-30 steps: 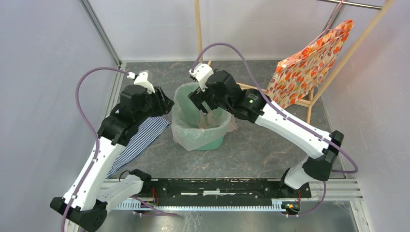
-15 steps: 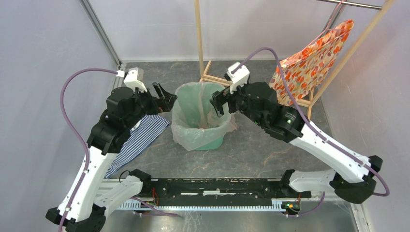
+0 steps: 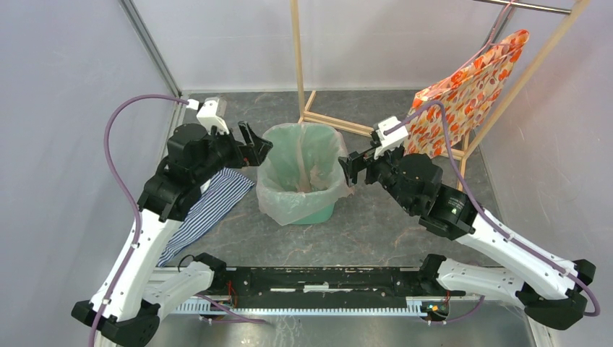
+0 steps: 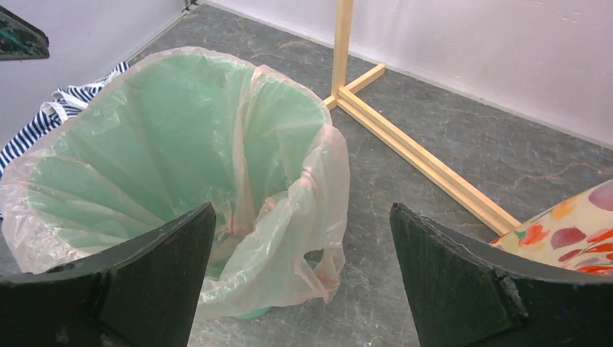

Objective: Put the trash bags into the trash bin

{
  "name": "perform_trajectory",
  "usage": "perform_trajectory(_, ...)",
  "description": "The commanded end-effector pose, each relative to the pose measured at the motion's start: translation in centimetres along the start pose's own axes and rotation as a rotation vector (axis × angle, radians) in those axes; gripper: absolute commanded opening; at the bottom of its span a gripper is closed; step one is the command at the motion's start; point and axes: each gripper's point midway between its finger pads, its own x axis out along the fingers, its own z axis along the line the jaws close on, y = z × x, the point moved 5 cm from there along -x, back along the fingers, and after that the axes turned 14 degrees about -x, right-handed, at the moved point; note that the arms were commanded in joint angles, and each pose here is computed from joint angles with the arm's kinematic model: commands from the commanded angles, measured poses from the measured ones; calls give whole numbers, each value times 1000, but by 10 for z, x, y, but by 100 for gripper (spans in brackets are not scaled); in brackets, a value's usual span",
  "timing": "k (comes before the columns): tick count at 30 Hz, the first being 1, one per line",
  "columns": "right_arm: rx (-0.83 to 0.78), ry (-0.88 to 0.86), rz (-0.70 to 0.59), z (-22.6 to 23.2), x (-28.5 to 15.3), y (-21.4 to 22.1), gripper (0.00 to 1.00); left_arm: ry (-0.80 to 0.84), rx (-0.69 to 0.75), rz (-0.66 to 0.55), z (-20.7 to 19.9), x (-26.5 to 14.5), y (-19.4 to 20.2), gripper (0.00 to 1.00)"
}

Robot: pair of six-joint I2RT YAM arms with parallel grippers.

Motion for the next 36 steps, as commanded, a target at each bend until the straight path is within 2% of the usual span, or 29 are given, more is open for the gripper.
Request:
perform_trajectory(1, 72, 59, -85, -11, -7, -15, 98, 26, 77, -16, -3, 0, -6, 100)
perform_trajectory(5, 87, 57, -114, -11, -11, -11, 98, 21, 91, 3, 0, -1, -2, 100)
perform_trajectory(36, 85, 53, -133, -12, -12, -16, 98, -24, 73, -69, 5, -12, -9, 100)
